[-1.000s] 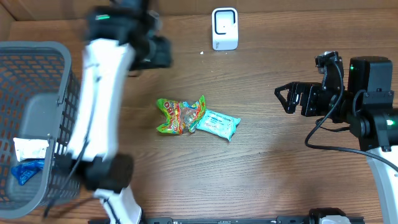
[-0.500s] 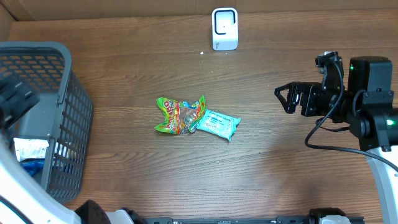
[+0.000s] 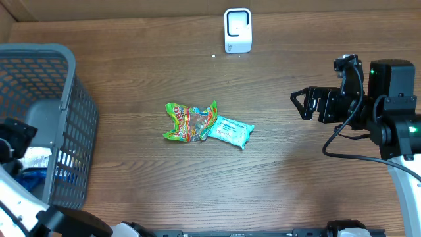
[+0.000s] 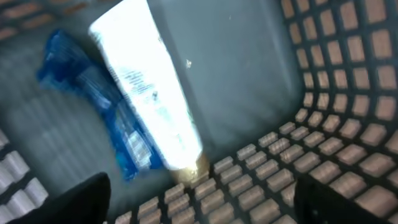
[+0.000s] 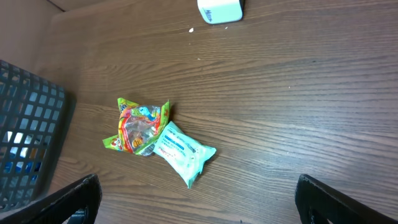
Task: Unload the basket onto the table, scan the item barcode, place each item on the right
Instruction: 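Reach into the basket and grasp the white tube with left gripper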
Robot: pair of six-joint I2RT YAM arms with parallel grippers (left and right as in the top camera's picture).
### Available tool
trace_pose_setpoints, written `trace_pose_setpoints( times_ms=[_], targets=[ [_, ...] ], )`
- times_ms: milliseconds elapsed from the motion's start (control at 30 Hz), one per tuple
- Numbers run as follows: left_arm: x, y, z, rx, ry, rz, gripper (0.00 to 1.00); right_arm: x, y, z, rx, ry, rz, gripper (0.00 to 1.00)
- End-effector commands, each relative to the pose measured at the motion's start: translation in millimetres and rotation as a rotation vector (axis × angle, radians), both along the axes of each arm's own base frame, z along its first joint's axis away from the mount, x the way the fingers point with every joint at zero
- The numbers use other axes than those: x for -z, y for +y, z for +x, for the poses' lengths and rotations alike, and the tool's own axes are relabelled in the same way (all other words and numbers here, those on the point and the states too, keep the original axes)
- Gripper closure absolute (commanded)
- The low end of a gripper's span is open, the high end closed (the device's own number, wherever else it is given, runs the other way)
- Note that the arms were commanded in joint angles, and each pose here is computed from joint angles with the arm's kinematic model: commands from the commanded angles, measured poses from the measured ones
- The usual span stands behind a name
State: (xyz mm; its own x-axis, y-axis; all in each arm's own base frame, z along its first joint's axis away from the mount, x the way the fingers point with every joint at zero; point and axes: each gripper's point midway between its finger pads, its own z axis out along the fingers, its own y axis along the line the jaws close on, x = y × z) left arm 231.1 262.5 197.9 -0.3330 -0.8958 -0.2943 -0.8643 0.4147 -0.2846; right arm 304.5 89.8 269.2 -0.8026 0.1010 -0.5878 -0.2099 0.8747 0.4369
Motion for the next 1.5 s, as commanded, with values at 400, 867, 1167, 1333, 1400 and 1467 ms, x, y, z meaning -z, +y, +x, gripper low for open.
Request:
trace_pose_setpoints(
  times_ms=[400, 867, 1167, 1333, 1400, 1467],
  targets=[
    [101.9, -12.1, 17.5, 0.011, 0.092, -0.01, 0.11, -8.0, 2.7, 0.8, -0.009, -0.021, 0.009, 0.0],
    [175.2, -21.9, 16.6, -0.08, 0.291, -0.116, 0.14, -8.0, 2.7, 0.8, -0.009, -0.021, 0.009, 0.0],
    [187.6, -20.6, 13.6, -0.081, 0.325, -0.123, 0.95, -8.0, 2.7, 0.8, -0.009, -0.021, 0.009, 0.0],
    [178.4, -18.1, 23.9, -0.028, 0.29, -0.119, 0.96, -8.1, 2.7, 0.9, -0.009, -0.022, 0.009, 0.0],
    [168.9, -17.3, 32.1, 0.013, 0.263, -0.118, 0.96, -8.0, 2.7, 0.8, -0.009, -0.021, 0.009, 0.0],
    [153.4, -14.3, 39.8, 0.028, 0.235, -0.113, 0.96, -8.0, 2.7, 0.8, -0.009, -0.021, 0.009, 0.0]
  ],
)
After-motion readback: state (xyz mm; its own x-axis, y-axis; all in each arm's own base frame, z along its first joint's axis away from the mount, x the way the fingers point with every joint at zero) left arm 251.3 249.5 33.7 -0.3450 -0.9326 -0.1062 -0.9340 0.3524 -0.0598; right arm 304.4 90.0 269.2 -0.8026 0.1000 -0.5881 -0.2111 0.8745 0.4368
